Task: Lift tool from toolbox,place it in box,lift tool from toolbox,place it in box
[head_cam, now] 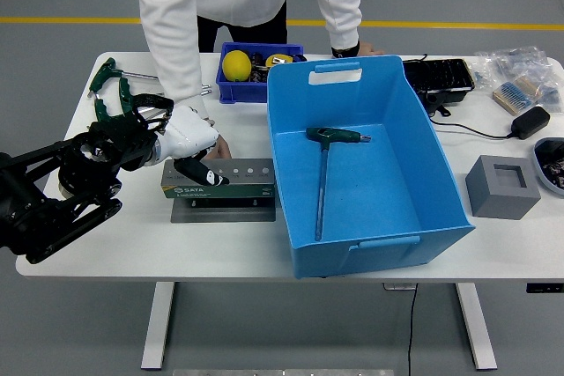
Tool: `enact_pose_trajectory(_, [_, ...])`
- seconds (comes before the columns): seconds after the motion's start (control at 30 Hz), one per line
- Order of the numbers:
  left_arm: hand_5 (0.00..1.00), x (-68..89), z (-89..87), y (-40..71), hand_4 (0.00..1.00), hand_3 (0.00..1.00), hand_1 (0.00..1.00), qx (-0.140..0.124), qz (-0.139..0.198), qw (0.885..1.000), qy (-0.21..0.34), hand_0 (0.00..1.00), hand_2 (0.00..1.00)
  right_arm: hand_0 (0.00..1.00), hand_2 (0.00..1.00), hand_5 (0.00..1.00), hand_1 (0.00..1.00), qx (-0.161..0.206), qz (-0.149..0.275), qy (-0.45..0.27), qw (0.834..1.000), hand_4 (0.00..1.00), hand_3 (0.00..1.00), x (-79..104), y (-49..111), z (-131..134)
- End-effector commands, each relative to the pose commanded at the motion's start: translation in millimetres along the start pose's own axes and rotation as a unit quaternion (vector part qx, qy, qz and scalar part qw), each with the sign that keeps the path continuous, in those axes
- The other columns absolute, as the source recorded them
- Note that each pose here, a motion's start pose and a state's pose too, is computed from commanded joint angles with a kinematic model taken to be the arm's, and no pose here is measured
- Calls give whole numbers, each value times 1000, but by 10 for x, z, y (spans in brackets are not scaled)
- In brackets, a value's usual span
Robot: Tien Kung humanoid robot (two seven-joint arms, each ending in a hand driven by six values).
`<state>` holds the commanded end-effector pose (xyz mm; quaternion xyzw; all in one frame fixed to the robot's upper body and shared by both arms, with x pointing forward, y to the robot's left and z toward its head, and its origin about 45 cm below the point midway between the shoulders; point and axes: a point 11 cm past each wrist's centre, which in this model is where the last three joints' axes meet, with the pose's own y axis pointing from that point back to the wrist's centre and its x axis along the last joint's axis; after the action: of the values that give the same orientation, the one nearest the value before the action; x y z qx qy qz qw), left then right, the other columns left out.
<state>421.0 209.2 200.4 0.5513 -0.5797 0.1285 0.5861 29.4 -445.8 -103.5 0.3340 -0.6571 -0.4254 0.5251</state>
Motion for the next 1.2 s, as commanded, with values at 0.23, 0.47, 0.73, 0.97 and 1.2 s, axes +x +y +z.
enact_pose_trajectory(0.23, [985,-11,-13,-2,885,123,215,0,-1,1000,1,637,170,713,758,867,669,0,0,0,1000,908,714,-1,0,-3])
enact_pose_trajectory(0.47, [966,19,-27,0,901,67,116,-4,16,1000,4,448,96,712,757,869,669,1,0,-1,1000,906,713,0,0,-5])
enact_pose_trajectory(0.73, [896,105,-15,12,940,42,72,-17,55,998,8,382,69,713,757,870,669,1,0,0,1000,906,714,0,0,-4])
enact_pose_trajectory(0.97, [777,227,-6,49,992,32,33,-24,94,995,14,341,47,713,756,870,669,1,0,-1,1000,906,714,-1,0,-2])
enact_pose_trajectory(1.2, [627,419,-31,110,978,23,12,-23,148,989,23,314,35,713,757,870,669,0,0,0,1000,906,714,-5,0,4])
